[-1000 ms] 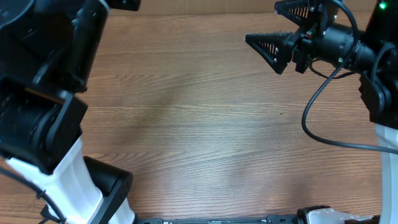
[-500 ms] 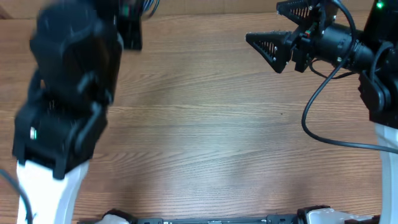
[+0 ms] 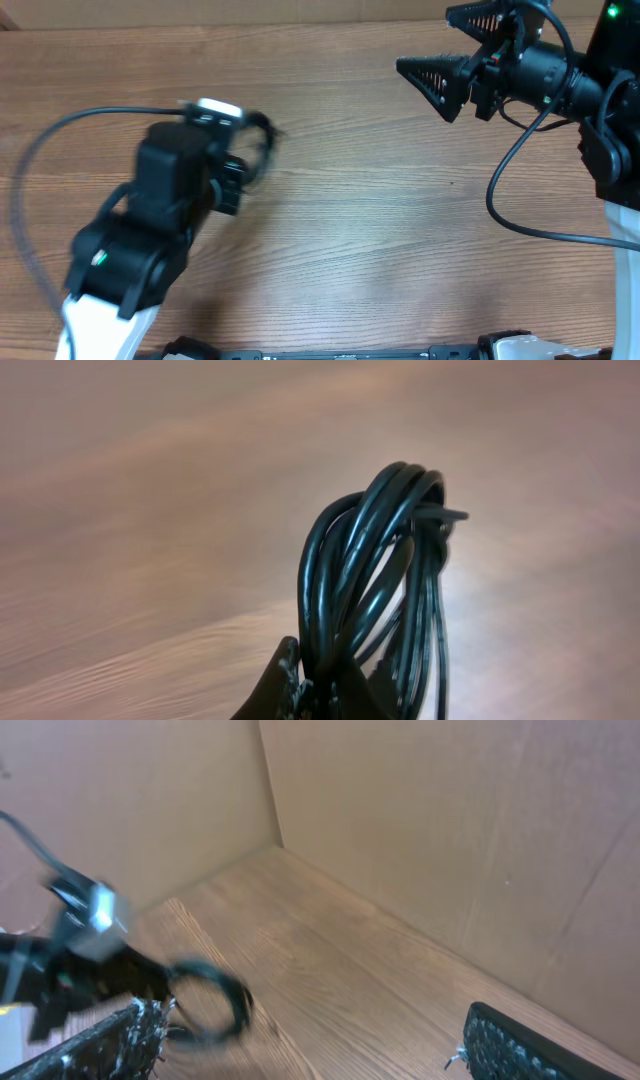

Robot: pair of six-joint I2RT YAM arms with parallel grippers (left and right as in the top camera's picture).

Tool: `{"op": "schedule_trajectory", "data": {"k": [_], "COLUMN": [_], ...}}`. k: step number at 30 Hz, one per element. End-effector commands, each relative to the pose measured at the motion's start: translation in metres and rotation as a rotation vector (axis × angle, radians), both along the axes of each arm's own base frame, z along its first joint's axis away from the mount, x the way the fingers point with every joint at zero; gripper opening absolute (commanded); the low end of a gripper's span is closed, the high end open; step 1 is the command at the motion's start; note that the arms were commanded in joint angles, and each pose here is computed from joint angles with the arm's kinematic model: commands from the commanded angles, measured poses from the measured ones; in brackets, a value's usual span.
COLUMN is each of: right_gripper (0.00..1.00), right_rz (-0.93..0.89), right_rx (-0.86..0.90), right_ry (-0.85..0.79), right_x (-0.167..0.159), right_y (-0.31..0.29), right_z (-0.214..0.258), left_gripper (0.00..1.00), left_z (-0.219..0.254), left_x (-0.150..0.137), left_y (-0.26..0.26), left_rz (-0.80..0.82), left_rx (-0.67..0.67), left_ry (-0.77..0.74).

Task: Untangle cables

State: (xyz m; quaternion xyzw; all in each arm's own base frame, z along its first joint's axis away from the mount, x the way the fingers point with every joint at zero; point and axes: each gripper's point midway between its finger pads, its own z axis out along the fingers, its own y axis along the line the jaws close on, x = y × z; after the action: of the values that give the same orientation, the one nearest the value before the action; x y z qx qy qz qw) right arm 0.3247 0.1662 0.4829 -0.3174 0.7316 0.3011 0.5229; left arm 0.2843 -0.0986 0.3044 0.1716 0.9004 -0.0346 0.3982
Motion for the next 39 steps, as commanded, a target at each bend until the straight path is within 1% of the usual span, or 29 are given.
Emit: {"op": "schedule_trajectory", "data": {"k": [1,3,5,6,7,8,9,13,16,21,26,31,32,33,34,35,36,39], "right_gripper": [0.94,0.94,0.94,0.8,0.64,0.54,0.53,0.6,0.62,0.65,0.65,0.66,0.6,0.49,0.36,0.17,0.04,0.04], "right_rz": [0.034,0.073,0.114,0.128,0.141,0.154,0.159,0.189,0.212,0.314,0.379,0.458,0.472,0.49,0.511,0.522,0.532,0.558], "right_rx": [-0.069,-0.143,-0.207,-0.225,-0.24,-0.254,-0.259,-0.255,-0.241,-0.154,-0.138,-0.159,-0.163,-0.169,-0.177,-0.184,-0.194,-0.201], "right_ry": [-0.06,-0.06,-0.025,-0.006,0.012,0.037,0.064,0.195,0.258,0.365,0.426,0.457,0.459,0.456,0.45,0.448,0.445,0.415], "right_x": [-0.011,-0.017,-0.025,-0.028,-0.03,-0.033,-0.034,-0.034,-0.03,-0.035,-0.042,-0.054,-0.057,-0.059,-0.063,-0.065,-0.067,-0.068], "right_y": [0.0,-0.001,-0.002,-0.003,-0.003,-0.004,-0.004,-0.001,0.002,0.019,0.035,0.058,0.062,0.066,0.071,0.074,0.078,0.088], "right_z": [-0.002,-0.018,-0.038,-0.045,-0.052,-0.059,-0.064,-0.089,-0.104,-0.125,-0.15,-0.176,-0.18,-0.185,-0.189,-0.192,-0.196,-0.198], "left_gripper": [0.04,0.04,0.04,0.04,0.04,0.04,0.04,0.04,0.04,0.04,0.04,0.04,0.04,0.04,0.04,0.04,0.04,0.04], "left_z": [-0.001,0.001,0.003,0.005,0.006,0.008,0.01,0.022,0.028,0.029,0.03,0.03,0.03,0.03,0.029,0.029,0.028,0.026], "left_x": [-0.035,-0.04,-0.036,-0.035,-0.032,-0.03,-0.029,-0.025,-0.02,-0.014,-0.006,-0.005,-0.006,-0.006,-0.006,-0.006,-0.007,-0.007], "left_y": [-0.085,-0.103,-0.114,-0.118,-0.12,-0.121,-0.121,-0.114,-0.109,-0.101,-0.092,-0.091,-0.091,-0.091,-0.091,-0.091,-0.091,-0.089], "left_rz": [-0.48,-0.587,-0.632,-0.646,-0.646,-0.639,-0.635,-0.616,-0.596,-0.565,-0.525,-0.516,-0.516,-0.516,-0.515,-0.514,-0.514,-0.5], "left_rx": [-0.277,-0.349,-0.4,-0.417,-0.427,-0.436,-0.441,-0.442,-0.446,-0.449,-0.459,-0.463,-0.463,-0.463,-0.463,-0.462,-0.463,-0.453], "left_ry": [0.115,0.14,0.148,0.145,0.142,0.139,0.136,0.109,0.091,0.086,0.077,0.08,0.081,0.082,0.085,0.086,0.09,0.1]}}
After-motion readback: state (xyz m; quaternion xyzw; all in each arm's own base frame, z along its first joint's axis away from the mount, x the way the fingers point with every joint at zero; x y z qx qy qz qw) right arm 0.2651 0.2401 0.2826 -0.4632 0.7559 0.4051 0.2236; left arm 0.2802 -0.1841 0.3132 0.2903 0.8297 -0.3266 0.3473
